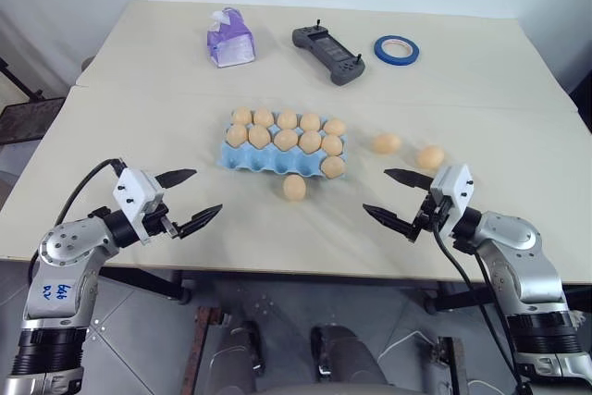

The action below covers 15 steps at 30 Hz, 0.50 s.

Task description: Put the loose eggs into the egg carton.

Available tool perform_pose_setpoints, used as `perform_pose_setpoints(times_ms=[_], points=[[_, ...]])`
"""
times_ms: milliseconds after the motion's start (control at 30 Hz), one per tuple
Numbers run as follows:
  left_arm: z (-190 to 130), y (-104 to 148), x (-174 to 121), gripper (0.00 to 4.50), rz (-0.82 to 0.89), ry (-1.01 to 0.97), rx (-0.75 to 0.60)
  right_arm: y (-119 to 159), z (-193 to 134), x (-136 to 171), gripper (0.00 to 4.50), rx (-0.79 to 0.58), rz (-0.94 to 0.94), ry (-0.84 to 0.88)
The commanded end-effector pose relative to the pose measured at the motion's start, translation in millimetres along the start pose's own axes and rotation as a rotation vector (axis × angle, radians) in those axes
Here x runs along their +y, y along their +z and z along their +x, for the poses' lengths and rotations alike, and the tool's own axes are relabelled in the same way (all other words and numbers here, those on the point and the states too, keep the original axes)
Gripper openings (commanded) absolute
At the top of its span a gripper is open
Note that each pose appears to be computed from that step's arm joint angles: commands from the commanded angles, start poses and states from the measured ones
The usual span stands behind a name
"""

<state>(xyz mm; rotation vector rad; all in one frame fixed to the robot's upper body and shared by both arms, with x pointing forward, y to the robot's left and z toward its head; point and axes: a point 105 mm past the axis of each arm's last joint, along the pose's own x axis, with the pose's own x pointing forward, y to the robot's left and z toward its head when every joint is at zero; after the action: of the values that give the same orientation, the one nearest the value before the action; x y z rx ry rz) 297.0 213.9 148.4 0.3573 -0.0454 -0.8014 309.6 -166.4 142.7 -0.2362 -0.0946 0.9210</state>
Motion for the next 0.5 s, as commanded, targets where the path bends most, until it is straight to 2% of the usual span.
perform_pose_setpoints(times_ms=[33,200,367,500], points=[[4,12,-2,4.48,0.05,-0.013,-0.034,10,0,-5,4.5,-0.044,-0.031,-0.031],[17,25,-13,4.48,0.027,-0.096,-0.104,14,-17,-22,4.5,-0.051,-0.038,-0.159],[38,27,-42,4.48,0.028,-0.265,-0.13,12,-62,-46,4.5,-0.034,-0.038,-0.387],[54,25,-58,4.48,0.026,-0.349,-0.138,-3,-98,-55,4.5,0.009,-0.019,-0.543]])
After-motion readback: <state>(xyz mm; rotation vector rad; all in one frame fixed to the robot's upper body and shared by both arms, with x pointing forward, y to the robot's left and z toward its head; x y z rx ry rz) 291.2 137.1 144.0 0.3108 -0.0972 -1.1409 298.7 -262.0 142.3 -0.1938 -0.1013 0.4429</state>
